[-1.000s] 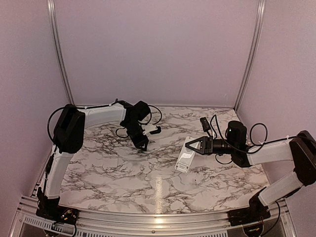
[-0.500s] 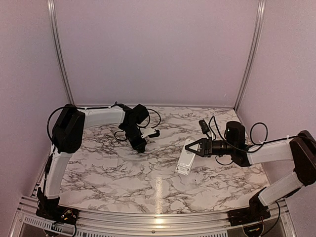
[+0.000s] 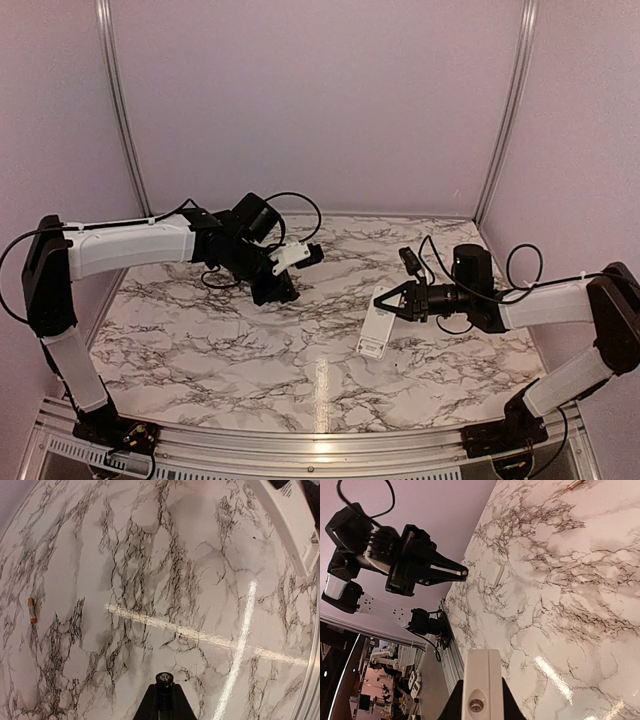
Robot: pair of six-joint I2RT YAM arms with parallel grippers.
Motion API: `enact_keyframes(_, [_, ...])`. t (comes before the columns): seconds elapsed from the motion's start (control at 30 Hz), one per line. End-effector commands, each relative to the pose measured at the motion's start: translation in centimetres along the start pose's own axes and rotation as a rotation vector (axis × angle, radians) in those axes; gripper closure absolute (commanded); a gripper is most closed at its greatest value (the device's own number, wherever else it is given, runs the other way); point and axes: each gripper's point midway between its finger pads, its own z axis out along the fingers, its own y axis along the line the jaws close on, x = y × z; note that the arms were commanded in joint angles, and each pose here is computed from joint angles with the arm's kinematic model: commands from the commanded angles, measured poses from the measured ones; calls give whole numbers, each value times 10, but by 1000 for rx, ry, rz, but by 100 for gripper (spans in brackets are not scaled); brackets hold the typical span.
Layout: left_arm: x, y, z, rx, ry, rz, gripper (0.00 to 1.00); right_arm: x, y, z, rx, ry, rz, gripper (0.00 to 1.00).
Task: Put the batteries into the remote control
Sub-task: Pick up the battery from the center of the board, then place the battery in the battery compartment.
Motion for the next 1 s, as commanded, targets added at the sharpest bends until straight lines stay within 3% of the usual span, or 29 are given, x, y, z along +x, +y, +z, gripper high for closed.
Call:
enact_keyframes(0.0, [-63,-49,-33,58,-281,133,100,-10,9,2,-30,9,35,100])
enact_keyframes(0.23, [-92,-134,-53,182,-455,305,100,-4,23,24,-54,70,19,100])
enact_keyframes(0.43, [-98,-175,-51,256,-488,379,100,-2,36,40,-90,100,16,100])
enact_keyframes(0.97, [-95,-181,-22,235,-431,408,100,-1,60,46,-159,117,18,100])
